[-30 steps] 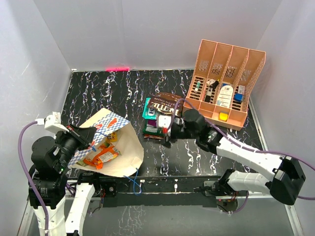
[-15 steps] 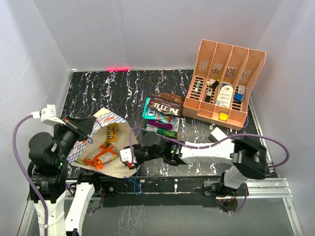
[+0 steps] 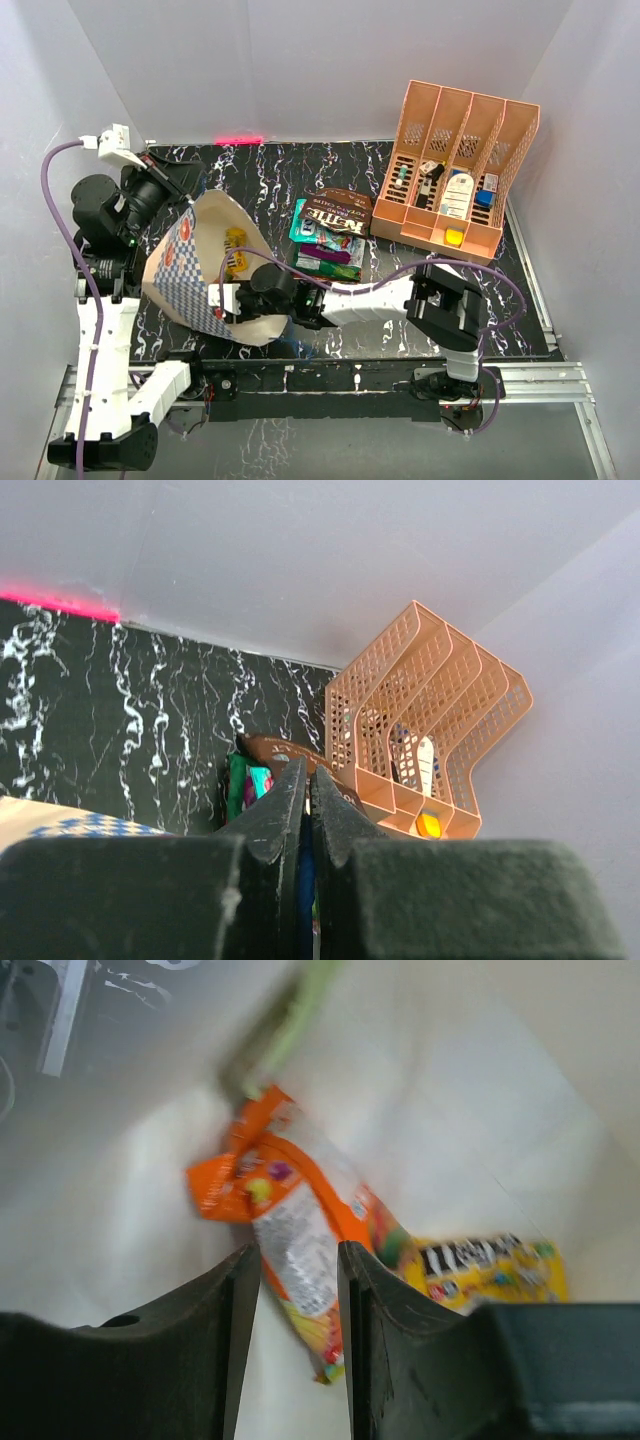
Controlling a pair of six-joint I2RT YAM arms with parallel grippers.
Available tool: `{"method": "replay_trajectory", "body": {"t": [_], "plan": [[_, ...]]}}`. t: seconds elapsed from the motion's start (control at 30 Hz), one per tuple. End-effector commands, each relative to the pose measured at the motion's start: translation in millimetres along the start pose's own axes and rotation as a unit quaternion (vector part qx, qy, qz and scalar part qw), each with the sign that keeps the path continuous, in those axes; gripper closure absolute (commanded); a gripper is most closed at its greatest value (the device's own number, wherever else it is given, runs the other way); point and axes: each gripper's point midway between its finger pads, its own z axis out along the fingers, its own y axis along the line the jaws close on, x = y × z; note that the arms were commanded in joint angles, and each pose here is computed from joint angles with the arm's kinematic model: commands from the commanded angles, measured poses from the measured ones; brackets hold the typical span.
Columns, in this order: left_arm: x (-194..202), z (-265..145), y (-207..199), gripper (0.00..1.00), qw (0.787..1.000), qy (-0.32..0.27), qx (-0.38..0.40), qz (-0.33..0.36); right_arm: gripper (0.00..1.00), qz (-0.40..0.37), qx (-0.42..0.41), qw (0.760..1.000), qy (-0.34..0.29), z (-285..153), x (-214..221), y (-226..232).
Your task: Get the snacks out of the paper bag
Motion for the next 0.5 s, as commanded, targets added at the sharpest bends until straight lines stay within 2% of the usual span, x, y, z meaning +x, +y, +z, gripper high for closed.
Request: {"method": "replay_trajectory", "body": {"t": [0.0, 0.2, 0.33, 0.47], "plan": [[-23.8, -15.1, -57.0, 1.00, 0.989, -0.040, 0.132, 0.043, 0.61, 0.020, 0.001, 0.998, -0.056, 11.6, -39.7, 6.4], [30.9, -36.3, -61.0, 1.00, 0.981, 0.023, 0.194, 0.000, 0.59, 0.047, -0.031, 0.995, -0.079, 25.7, -45.9, 33.3], [51.8, -53.1, -44.3, 1.00, 0.989, 0.049, 0.140, -0.007, 0.55, 0.033, 0.000, 0.998, -0.056, 26.5, -33.2, 22.1], [65.9, -68.7, -35.2, 1.00, 0.992, 0.072, 0.098, -0.019, 0.49, 0.016, 0.040, 0.999, -0.024, 5.3, -12.6, -3.5]]}}
